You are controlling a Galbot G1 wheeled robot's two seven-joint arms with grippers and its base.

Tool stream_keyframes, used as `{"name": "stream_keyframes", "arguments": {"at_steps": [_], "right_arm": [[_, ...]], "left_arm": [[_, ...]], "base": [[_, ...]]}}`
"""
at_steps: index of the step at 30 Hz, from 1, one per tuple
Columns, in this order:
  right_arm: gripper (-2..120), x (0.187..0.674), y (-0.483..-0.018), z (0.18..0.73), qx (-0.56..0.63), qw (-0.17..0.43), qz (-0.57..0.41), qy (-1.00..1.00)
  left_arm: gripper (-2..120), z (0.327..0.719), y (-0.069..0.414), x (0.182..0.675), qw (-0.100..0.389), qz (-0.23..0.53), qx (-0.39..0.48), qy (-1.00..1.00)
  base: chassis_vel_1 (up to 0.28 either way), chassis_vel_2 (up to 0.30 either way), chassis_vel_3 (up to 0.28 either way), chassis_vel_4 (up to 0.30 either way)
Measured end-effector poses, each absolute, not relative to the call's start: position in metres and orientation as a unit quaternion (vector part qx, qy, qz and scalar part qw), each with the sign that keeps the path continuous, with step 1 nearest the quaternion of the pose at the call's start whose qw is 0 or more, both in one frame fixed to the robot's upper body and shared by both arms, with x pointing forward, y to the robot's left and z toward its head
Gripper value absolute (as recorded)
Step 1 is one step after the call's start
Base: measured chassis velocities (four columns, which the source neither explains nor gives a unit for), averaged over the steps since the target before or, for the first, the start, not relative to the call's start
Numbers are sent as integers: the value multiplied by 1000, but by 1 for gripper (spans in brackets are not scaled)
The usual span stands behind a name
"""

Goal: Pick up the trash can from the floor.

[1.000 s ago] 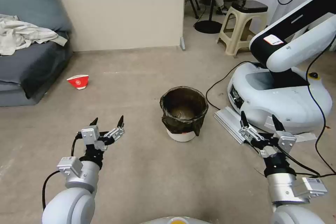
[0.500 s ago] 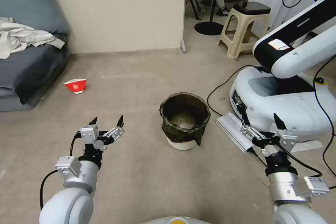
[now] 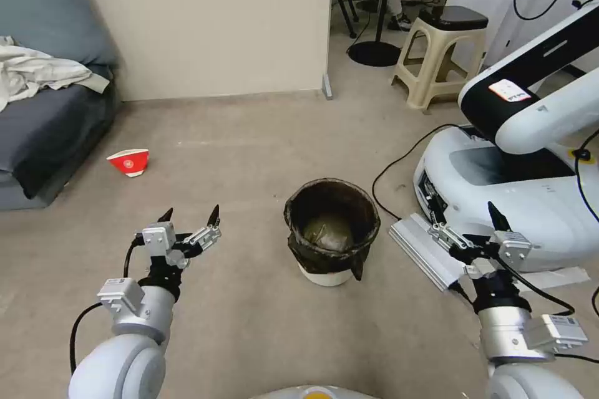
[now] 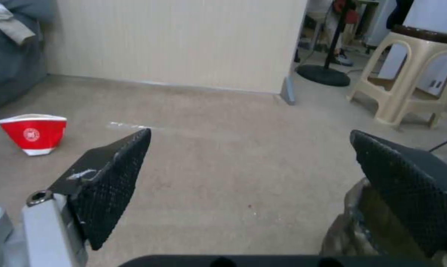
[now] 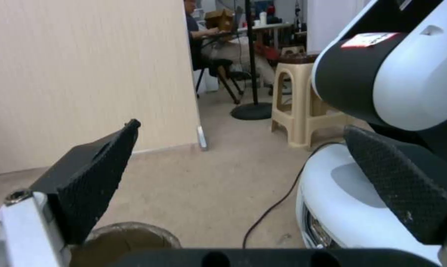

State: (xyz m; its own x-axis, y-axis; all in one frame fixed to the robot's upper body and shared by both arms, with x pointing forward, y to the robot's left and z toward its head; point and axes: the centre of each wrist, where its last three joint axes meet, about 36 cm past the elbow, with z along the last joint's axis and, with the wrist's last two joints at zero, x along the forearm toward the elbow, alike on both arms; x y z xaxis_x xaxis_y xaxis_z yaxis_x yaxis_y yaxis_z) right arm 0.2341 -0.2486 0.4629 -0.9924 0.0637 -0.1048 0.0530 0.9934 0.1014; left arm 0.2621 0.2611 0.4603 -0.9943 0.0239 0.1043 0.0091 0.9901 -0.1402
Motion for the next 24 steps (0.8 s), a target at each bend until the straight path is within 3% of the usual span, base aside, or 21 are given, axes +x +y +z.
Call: {"name": "stream_keyframes", "arguments": {"at_steps": [15,24], "right_arm": [[100,235,-249,454,22,70,46,996],[100,232,-250,452,24,66,38,997]], "left_arm": [[100,457,261,265,55,72,-12,-996],[100,457,251,278,72,105,-82,-989]], "base": [[-38,33,33,-35],[0,0,0,0]]}}
